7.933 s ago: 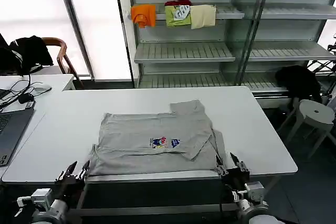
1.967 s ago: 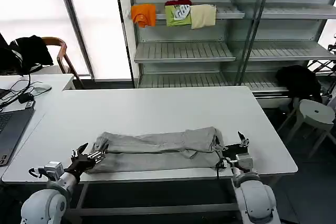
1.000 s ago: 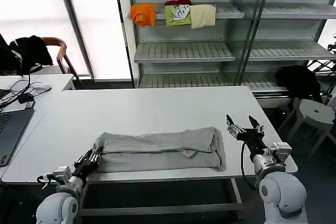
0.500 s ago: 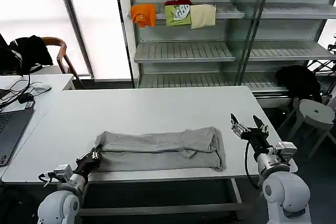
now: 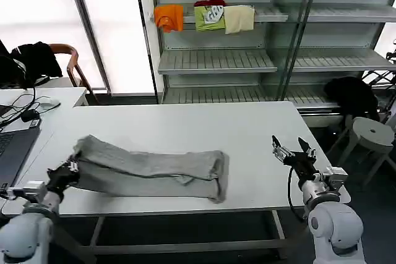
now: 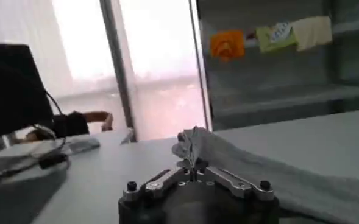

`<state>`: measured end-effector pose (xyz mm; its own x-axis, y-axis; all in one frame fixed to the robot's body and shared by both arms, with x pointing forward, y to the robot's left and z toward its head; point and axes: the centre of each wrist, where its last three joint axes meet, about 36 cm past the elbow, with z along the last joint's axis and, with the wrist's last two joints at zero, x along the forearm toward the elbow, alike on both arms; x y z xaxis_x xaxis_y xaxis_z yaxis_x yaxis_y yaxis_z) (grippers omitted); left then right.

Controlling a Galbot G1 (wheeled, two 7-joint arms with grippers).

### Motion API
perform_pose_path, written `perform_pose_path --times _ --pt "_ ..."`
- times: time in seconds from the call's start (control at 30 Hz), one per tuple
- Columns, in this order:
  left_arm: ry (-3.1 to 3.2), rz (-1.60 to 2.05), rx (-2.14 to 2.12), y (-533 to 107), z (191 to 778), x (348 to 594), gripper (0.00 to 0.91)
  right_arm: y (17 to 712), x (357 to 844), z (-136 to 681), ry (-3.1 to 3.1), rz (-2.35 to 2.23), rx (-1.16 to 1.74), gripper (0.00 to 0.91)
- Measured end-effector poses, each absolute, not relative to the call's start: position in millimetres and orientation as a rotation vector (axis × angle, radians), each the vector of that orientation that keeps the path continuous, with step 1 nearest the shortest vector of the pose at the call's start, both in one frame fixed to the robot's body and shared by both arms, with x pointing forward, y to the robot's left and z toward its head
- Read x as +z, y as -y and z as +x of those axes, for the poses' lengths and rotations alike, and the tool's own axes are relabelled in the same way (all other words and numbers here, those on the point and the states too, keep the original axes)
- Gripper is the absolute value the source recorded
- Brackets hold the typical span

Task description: Fold and organize the clothes.

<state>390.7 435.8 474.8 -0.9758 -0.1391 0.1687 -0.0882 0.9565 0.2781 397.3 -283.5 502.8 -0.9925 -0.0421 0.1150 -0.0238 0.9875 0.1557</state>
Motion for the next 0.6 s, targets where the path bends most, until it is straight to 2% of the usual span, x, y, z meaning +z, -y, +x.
perform_pose_path --times 0.17,0.3,0.43,0.6 --pt "2.895 0.245 -0.632 -468.9 392.4 509.4 0.000 281.8 497.9 398.3 3.005 0.048 -0.226 0.907" --pt "2.881 0.262 -0.718 -472.9 391.5 526.5 0.000 280.6 495.6 397.8 3.001 0.045 -0.217 0.907" --pt "2.897 0.233 -0.729 -457.0 388.1 536.3 0.010 280.1 493.7 396.7 2.995 0.040 -0.205 0.907" --pt "2.919 0.120 -0.686 -408.1 385.8 531.4 0.010 279.7 491.5 394.6 2.990 0.035 -0.196 0.907"
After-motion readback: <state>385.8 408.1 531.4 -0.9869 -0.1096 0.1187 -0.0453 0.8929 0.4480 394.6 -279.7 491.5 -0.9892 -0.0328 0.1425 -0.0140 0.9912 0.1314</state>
